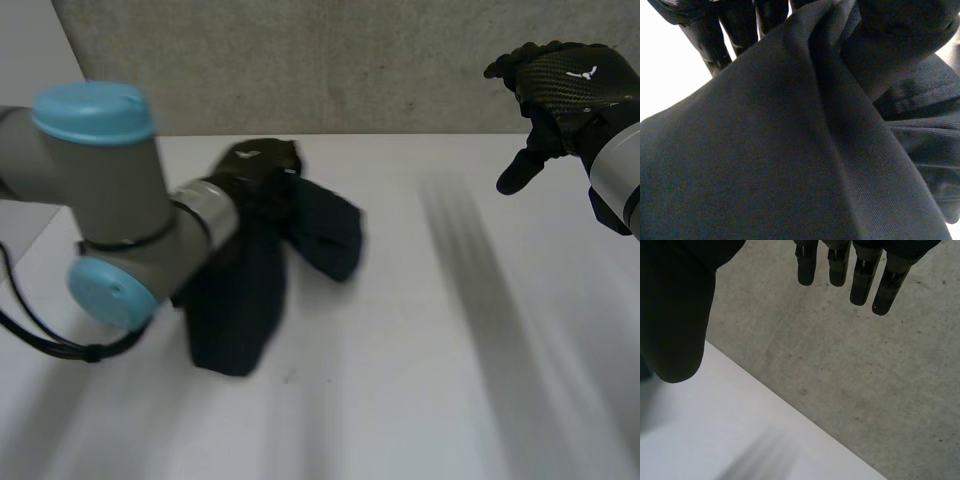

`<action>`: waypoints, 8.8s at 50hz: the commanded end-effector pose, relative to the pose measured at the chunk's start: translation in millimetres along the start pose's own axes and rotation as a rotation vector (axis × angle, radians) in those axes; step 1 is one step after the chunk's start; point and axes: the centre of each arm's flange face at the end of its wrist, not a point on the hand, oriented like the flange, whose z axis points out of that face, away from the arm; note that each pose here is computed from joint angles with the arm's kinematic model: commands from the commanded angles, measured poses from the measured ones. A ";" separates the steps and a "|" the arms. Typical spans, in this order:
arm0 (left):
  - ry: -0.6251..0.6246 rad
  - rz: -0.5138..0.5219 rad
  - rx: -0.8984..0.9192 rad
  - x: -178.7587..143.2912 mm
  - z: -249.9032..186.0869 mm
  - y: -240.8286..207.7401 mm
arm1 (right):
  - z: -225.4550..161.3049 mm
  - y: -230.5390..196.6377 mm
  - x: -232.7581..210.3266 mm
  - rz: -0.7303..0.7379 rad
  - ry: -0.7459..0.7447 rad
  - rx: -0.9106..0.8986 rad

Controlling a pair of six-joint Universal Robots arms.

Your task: Fold the shorts.

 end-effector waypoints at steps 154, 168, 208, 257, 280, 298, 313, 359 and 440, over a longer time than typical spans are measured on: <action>-0.198 0.323 -0.443 8.1 -163.7 76.1 | -61.0 111.3 -63.4 -0.074 -0.496 -0.466; -0.133 0.349 -0.535 21.6 -206.7 120.7 | -79.8 160.8 -78.8 0.033 -0.465 -0.478; -0.326 0.441 0.376 28.7 -197.0 -86.1 | -61.4 -25.8 -17.7 -0.282 -0.209 0.061; -0.483 0.450 0.298 -60.4 77.6 -15.2 | 144.0 94.5 -50.1 -0.280 -0.015 0.206; -0.243 0.282 -0.251 14.3 -117.7 86.8 | -24.9 132.0 -34.0 -0.124 -0.317 -0.410; -0.237 0.142 -0.413 22.7 -109.1 137.6 | -13.8 202.9 -32.8 -0.089 -0.266 -0.399; -0.234 0.133 -0.313 24.6 -81.8 126.6 | -13.9 204.0 -31.1 -0.087 -0.255 -0.400; -0.361 0.290 0.021 -20.0 -141.0 -12.9 | -19.0 55.9 9.3 -0.278 -0.180 -0.193; -0.303 0.210 -0.236 -30.5 -109.0 63.7 | -25.1 171.8 -76.7 -0.034 -0.395 -0.404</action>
